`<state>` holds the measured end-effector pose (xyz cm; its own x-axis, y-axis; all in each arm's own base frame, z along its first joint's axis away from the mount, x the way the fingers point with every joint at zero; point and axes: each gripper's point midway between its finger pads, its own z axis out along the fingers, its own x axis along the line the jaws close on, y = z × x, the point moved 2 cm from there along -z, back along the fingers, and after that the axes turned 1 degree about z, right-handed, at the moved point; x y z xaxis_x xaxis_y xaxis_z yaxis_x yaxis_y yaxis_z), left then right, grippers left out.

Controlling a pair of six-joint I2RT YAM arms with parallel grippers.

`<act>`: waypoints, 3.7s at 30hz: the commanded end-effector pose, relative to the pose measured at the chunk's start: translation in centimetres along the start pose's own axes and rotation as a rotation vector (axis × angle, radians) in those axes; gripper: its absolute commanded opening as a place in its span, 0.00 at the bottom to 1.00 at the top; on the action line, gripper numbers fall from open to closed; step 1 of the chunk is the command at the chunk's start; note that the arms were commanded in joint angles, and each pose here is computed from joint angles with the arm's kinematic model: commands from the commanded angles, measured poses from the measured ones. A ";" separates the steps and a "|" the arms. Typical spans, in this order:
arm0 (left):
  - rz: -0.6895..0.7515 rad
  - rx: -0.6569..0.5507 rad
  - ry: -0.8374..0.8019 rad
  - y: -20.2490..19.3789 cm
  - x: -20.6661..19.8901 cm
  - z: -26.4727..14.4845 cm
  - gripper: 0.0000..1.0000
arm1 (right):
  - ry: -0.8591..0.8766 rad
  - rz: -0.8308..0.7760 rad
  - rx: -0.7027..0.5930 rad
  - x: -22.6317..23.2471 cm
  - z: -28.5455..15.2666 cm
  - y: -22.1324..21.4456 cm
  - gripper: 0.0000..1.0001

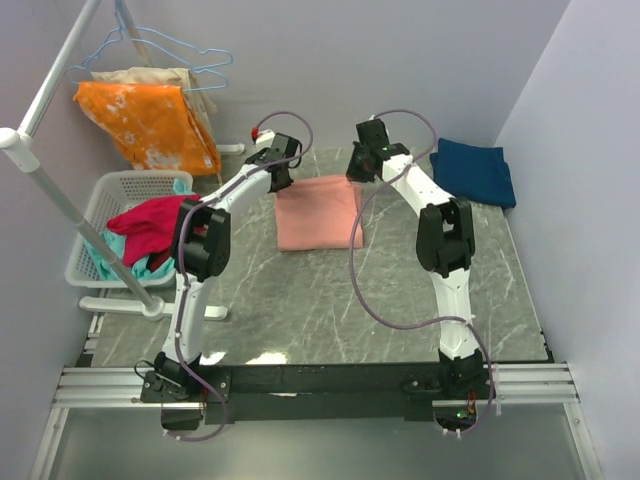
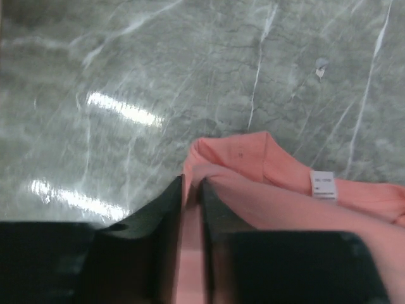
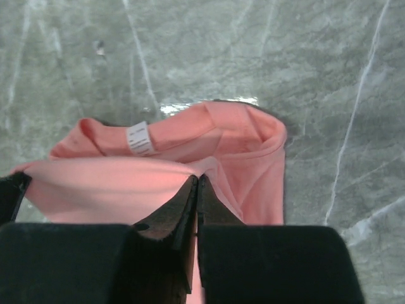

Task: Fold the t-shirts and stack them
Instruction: Fold the tshirt, then neatly place the folded tshirt to the corner

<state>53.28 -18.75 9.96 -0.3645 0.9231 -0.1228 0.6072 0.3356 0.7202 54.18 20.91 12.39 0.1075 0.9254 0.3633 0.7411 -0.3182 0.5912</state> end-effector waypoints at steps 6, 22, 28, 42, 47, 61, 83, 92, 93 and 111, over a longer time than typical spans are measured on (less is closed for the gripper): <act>-0.082 -0.146 -0.124 7.6 -0.7 -0.7 0.58 | -0.006 0.070 -0.149 -1.1 -3.3 5.1 0.60; -0.058 0.058 -0.114 2.2 5.8 -8.0 0.47 | 0.142 0.023 0.125 -4.7 -5.3 -4.7 0.91; -0.060 0.090 -0.171 -1.0 10.2 -14.5 0.46 | 0.236 0.041 0.164 -4.4 -5.1 -6.8 0.93; -0.113 0.045 -0.220 -2.9 14.9 -21.6 0.52 | 0.216 0.039 0.288 -5.3 -1.3 -9.4 0.91; -0.113 0.019 -0.222 -1.8 15.1 -22.6 0.52 | 0.201 0.040 0.350 -5.5 0.2 -11.0 0.88; -0.091 0.009 -0.209 -1.6 15.4 -22.6 0.52 | 0.287 0.020 0.461 -3.3 1.5 -13.7 0.58; -0.091 0.006 -0.207 -1.6 15.5 -22.8 0.52 | -0.188 -0.084 0.012 -6.6 -4.2 1.1 0.00; -0.086 -0.015 -0.211 -0.2 15.0 -23.1 0.51 | -0.309 -0.025 -0.217 -10.5 -8.9 12.2 0.00; -0.079 -0.013 -0.210 -0.3 15.0 -23.0 0.51 | -0.304 -0.011 -0.250 -10.9 -9.7 13.7 0.00; -0.032 0.057 -0.241 0.5 12.4 -21.6 0.50 | -0.522 0.222 -0.323 -30.8 -10.1 18.2 0.00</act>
<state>33.14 -10.59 22.18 -0.2488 0.9221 -0.2965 0.6434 0.3861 0.6610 57.79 -13.43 17.63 0.5622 0.8169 0.1290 0.5081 -0.4643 0.7254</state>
